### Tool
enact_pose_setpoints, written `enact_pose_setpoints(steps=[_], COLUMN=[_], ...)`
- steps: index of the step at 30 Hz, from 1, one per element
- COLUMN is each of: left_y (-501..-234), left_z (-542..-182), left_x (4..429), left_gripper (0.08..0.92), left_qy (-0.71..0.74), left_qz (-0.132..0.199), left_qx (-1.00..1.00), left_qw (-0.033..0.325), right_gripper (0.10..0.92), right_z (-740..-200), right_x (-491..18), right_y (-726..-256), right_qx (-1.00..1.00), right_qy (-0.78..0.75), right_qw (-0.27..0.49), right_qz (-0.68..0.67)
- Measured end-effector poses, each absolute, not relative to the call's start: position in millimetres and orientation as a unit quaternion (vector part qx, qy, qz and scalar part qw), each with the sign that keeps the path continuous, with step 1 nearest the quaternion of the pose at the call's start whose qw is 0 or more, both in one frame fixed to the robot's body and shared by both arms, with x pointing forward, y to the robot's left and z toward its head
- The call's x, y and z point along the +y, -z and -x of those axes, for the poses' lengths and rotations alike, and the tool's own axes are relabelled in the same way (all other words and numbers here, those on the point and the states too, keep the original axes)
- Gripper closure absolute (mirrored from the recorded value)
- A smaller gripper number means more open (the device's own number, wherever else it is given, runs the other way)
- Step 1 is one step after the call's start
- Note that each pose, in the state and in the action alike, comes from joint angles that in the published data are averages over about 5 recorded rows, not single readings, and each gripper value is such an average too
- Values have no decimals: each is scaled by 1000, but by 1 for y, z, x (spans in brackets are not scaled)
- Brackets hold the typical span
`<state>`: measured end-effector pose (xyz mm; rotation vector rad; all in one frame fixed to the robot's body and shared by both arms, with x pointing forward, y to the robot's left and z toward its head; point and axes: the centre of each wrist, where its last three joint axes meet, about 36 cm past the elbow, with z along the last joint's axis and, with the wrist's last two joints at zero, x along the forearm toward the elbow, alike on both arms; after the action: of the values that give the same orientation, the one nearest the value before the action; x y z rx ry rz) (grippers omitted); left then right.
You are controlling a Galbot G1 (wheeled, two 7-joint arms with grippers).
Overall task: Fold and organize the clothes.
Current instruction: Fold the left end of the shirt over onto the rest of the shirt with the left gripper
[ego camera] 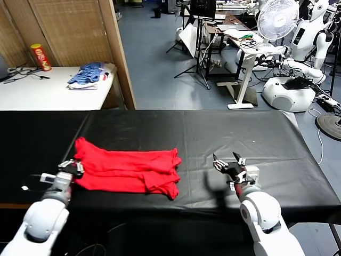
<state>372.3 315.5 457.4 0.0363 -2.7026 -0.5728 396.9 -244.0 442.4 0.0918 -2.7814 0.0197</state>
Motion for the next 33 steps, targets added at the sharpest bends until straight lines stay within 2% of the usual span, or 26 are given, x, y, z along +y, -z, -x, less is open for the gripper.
enact_pose_setpoints(steps=[8,14,19,28,30,33], left_y=[-465,-469,-468,-461,-460,-459], left_z=[-364,-363,-362,-367,-368,-370], left_x=[225,178,156,137,134,130], left_gripper=[844,844,844,842,809,678], left_qy=[66,11,-12,-54,-68,-92], left_qz=[89,139,156,155,158,164], left_qx=[-972,-968,-967,-967,-966,-963], left_qw=[209,208,203,194,193,195], right_gripper=[224,224,224,224,224,224], right_z=[-391,-390,-390,-391,-392,-394], right_x=[-247,-245,-239,-232,-230,-228], right_y=[-439,-437,-436,-433,-434,-435], right_qx=[-983,-982,-982,-982,-982,-983], right_qy=[-7,-7,-6,-9,-9,-8], right_qw=[183,186,187,186,182,169], right_qz=[-19,-18,-22,-38,-47,-67])
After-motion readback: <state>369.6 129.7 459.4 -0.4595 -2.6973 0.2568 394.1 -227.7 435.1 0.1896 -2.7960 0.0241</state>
